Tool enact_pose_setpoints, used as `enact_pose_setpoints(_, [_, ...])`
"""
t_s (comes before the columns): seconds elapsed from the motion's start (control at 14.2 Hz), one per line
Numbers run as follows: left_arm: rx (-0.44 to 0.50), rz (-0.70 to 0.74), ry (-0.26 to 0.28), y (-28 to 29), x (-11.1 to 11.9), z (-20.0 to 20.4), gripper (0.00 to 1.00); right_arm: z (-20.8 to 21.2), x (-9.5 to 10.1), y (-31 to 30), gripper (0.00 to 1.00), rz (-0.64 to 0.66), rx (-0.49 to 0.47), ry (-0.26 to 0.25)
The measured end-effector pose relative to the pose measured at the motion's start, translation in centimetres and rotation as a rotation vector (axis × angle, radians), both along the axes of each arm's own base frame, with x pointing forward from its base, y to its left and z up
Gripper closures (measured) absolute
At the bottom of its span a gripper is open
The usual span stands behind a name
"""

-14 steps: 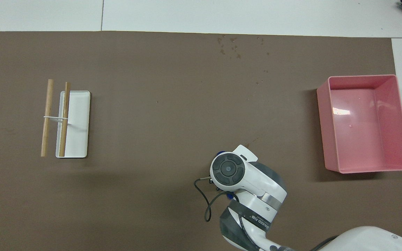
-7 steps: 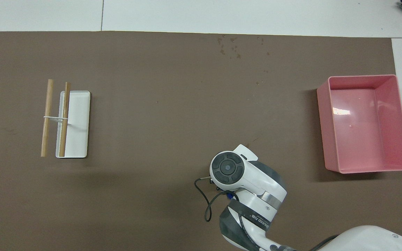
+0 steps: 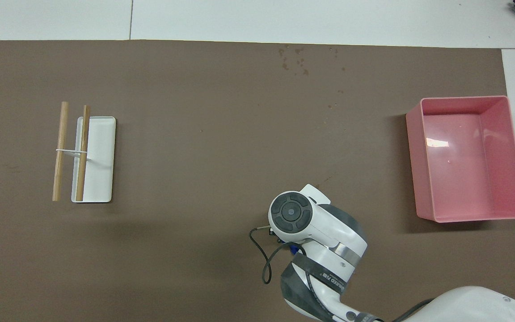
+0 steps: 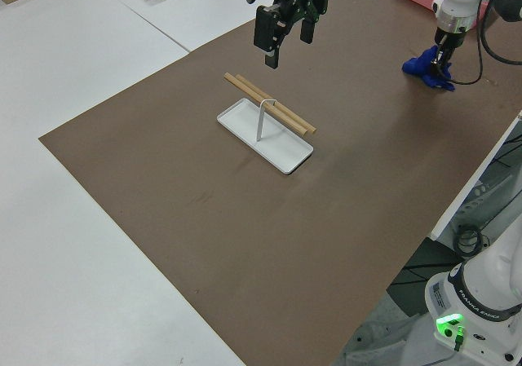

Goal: Wipe water with towel using both arms

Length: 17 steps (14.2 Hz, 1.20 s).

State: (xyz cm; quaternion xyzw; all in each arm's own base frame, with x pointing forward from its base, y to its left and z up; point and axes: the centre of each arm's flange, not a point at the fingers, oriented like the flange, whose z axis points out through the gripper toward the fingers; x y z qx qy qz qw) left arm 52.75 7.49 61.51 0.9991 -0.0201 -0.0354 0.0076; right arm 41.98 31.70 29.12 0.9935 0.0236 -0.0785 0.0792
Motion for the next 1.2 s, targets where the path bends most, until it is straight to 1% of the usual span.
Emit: enact_pose_setpoints(1.2, [0.0,0.0,0.0,0.0,0.0,0.0,0.0,0.13,0.08,-0.08,0.83,-0.001,-0.009,0.005])
